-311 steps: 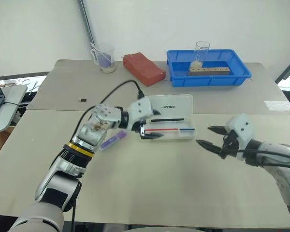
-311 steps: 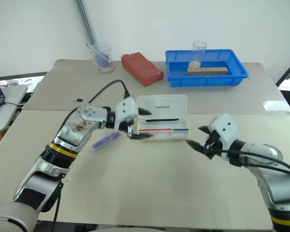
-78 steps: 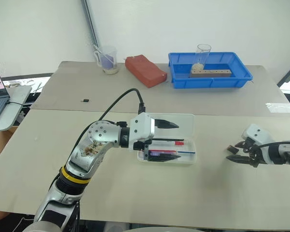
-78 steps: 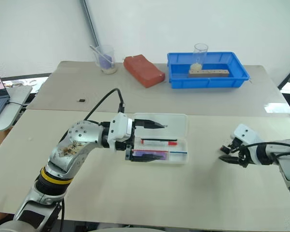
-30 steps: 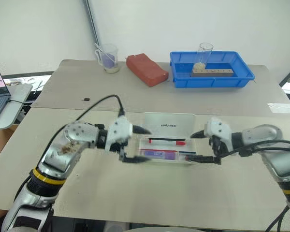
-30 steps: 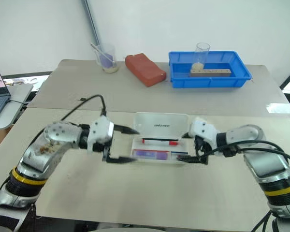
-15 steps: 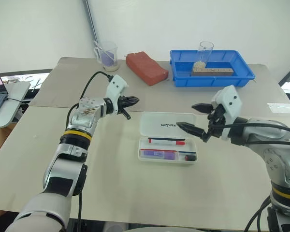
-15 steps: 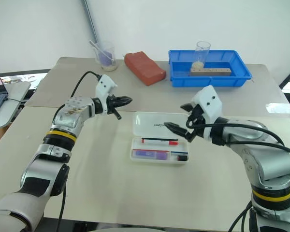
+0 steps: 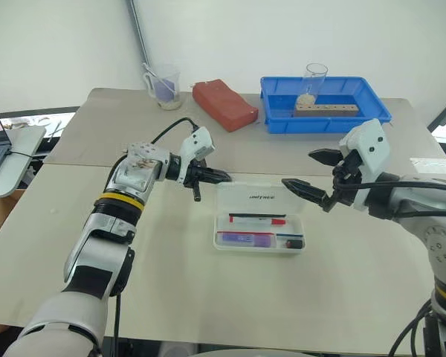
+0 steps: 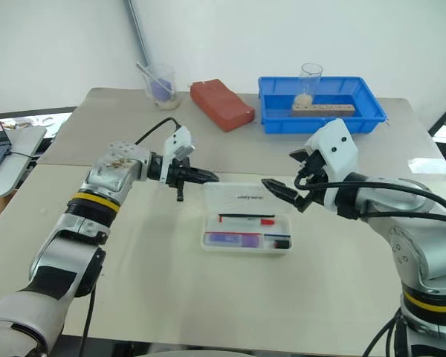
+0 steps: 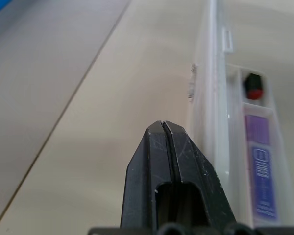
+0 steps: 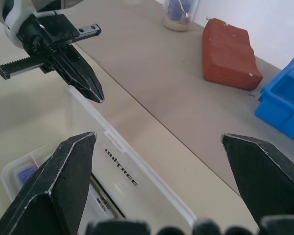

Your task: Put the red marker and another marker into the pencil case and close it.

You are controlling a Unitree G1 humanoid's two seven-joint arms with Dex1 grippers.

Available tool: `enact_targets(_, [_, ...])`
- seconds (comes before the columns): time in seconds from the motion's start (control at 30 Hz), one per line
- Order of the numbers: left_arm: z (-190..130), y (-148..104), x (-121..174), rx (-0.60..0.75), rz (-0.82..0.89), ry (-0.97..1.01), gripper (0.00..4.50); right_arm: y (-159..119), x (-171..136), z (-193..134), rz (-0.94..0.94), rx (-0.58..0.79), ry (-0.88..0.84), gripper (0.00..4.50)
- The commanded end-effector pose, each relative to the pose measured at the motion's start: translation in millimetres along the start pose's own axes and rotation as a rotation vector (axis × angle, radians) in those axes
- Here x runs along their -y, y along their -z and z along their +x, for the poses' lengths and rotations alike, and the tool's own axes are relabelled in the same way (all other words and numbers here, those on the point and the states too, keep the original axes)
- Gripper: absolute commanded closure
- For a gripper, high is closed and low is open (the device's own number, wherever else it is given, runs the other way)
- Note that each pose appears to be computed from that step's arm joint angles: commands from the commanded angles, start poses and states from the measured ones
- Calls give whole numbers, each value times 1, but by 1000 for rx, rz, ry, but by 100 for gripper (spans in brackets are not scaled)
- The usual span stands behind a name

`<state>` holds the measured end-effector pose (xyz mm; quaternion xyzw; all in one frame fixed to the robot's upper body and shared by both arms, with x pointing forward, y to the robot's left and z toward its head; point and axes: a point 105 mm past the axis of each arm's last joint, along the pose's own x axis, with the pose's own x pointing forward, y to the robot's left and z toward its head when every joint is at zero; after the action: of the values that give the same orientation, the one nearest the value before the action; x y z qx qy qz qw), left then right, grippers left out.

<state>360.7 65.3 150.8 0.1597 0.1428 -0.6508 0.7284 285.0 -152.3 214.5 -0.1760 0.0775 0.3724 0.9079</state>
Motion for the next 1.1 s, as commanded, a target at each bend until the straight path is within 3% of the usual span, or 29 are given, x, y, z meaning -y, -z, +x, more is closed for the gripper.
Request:
enact_targets(0.03, [12, 4, 32, -46, 85, 126, 446, 9, -11, -13, -5, -61, -95, 0])
enact_targets(0.17, [31, 25, 58, -122, 167, 186, 446, 43, -35, -19, 14, -212, -211, 0])
enact_targets(0.3, [45, 45, 63, -201, 268, 164, 446, 63, -42, -17, 27, -256, -219, 0])
enact_targets(0.4, [42, 30, 56, -119, 243, 124, 368, 63, -39, -14, 45, -237, -198, 0])
enact_targets(0.67, [-17, -12, 34, 75, 208, -52, 6, 64, -12, -19, 68, -199, -150, 0])
enact_targets(0.87, [-98, -16, 17, 109, 172, -391, 2, 64, 7, -31, 29, -225, -182, 0])
enact_targets(1.1, [-124, -8, 30, 45, 156, -516, 2, 63, 29, -39, 13, -233, -179, 0])
